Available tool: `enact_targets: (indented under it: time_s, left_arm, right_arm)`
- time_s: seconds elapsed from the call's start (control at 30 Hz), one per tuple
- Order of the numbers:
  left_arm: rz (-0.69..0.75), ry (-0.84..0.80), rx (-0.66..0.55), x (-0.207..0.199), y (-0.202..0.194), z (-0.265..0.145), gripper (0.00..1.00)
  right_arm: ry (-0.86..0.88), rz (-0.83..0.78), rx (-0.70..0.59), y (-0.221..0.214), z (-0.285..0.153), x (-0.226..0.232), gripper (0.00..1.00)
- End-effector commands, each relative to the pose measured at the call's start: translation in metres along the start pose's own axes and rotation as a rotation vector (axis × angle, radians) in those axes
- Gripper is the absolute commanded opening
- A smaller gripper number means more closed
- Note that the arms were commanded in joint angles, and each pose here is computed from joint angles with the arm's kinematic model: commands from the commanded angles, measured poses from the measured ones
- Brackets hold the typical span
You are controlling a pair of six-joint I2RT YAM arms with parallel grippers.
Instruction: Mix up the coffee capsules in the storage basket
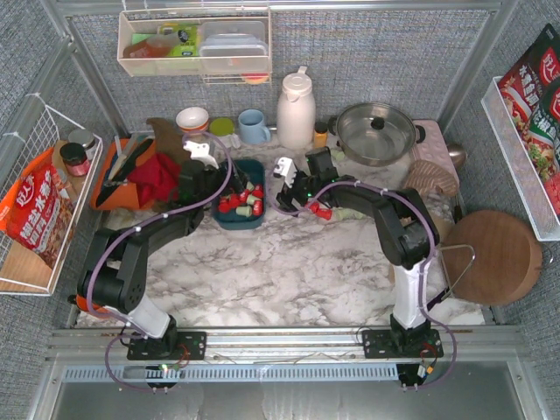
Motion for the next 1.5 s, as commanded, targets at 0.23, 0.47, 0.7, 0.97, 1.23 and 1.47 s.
enact_targets:
  time_s: [0.23,0.47,0.7,0.97,1.23,1.47]
  left_arm:
    - [-0.005,-0.050,-0.021,-0.012,0.008,-0.003,1.00]
    - [-0.009,-0.039,-0.012,-0.007,0.003,-0.005,0.99]
    - [-0.004,-0.054,-0.009,-0.011,0.003,-0.008,1.00]
    - [0.009,-0.191,0.066,-0.039,-0.012,-0.008,0.99]
    - [0.092,-0.378,0.190,-0.083,-0.060,-0.014,1.00]
    - [0.118,-0.581,0.211,-0.118,-0.075,-0.038,0.95]
  right_arm:
    - [0.165,-0.034,0.121,-0.019,0.020,0.020,0.77]
    - [0.170,-0.090,0.220,-0.026,0.032,0.027,0.68]
    - [0.091,-0.143,0.227,-0.025,0.032,0.019,0.42]
    - [-0.101,-0.202,-0.019,0.027,-0.006,0.018,0.28]
    - [-0.428,-0.293,-0.443,0.090,-0.067,0.020,0.27]
    - [-0.503,-0.292,-0.496,0.098,-0.087,0.021,0.27]
Point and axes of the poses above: each gripper's point midway between its finger pads, its own z axis out along the fingers, its own x axis along the line the jaws close on, y = z × x, the point moved 1 cm from there along -z, back along the fingers, and after that the axes turned 14 degrees about -z, right-handed, at the moved point
